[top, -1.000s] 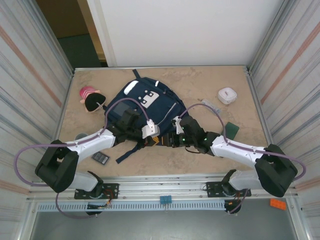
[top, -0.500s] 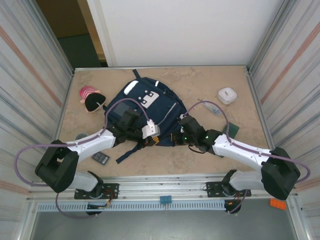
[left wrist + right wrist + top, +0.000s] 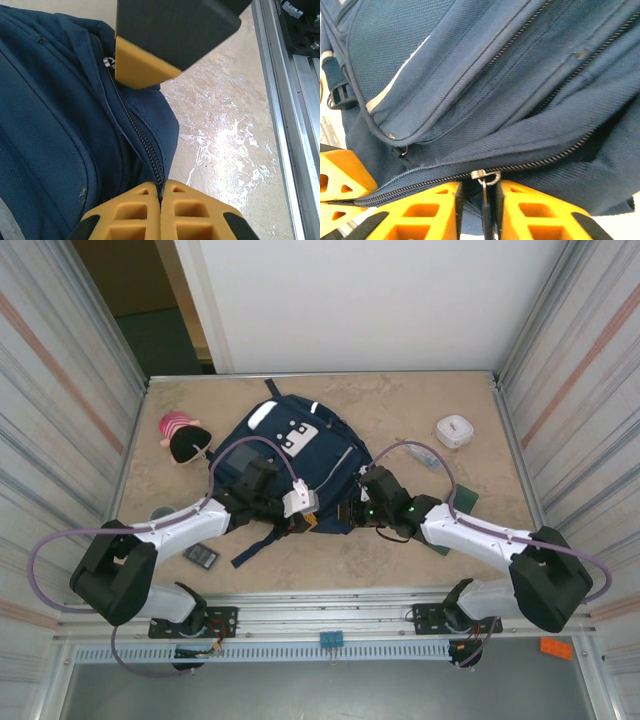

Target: Pack the student bag

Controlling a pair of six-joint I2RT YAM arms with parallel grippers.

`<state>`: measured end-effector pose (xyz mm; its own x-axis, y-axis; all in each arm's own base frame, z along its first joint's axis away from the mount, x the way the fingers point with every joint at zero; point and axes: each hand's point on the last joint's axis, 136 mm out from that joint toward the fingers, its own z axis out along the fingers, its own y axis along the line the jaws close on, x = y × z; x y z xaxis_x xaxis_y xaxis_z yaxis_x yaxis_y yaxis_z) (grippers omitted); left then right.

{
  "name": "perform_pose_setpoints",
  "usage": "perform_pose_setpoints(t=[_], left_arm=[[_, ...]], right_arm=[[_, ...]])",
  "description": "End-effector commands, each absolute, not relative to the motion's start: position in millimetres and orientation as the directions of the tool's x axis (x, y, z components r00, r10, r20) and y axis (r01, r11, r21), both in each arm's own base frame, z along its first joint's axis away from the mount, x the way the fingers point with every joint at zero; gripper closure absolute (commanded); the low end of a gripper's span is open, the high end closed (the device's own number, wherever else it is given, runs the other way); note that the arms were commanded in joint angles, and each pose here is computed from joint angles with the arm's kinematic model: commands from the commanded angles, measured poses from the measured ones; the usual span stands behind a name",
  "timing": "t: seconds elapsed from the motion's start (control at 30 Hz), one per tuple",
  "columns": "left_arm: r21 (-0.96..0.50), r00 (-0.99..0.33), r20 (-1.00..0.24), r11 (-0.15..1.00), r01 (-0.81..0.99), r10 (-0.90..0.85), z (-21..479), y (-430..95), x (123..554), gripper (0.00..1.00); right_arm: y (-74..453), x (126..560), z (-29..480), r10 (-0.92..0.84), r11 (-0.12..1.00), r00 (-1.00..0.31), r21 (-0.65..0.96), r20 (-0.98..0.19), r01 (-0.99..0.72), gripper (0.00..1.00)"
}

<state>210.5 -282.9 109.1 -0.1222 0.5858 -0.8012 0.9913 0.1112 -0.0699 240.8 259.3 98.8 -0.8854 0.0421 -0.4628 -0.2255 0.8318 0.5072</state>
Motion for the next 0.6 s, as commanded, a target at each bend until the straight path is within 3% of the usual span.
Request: perform_pose_setpoints(t=[0.0, 0.07, 0.2, 0.27, 0.43, 0.57], left_arm=[[-0.022, -0.051, -0.858, 0.063, 0.998, 0.511, 146, -292, 212, 1.00], [-0.023, -0.055, -0.858, 0.070, 0.997, 0.510, 147, -291, 213, 1.00], [-0.002, -0.050, -0.850, 0.092, 0.996, 0.524, 146, -286, 217, 1.00], [0.029, -0.044, -0.830, 0.122, 0.992, 0.555, 142, -279, 221, 1.00], [0.093, -0.043, -0.765, 0.177, 0.980, 0.643, 133, -250, 231, 1.00], [0.121, -0.056, -0.704, 0.196, 0.973, 0.708, 123, -224, 234, 1.00]], right_arm=[[263, 243, 93, 0.036, 0.825, -0.887, 0.514, -0.461, -0.233, 0.73], [261, 245, 90, 0.039, 0.835, -0.890, 0.504, -0.455, -0.222, 0.74], [243, 247, 83, 0.051, 0.885, -0.896, 0.435, -0.442, -0.165, 0.94], [226, 247, 82, 0.073, 0.912, -0.896, 0.394, -0.437, -0.117, 0.99], [176, 248, 82, 0.153, 0.942, -0.896, 0.337, -0.417, 0.004, 1.00], [181, 244, 91, 0.126, 0.904, -0.888, 0.420, -0.441, -0.080, 1.00]])
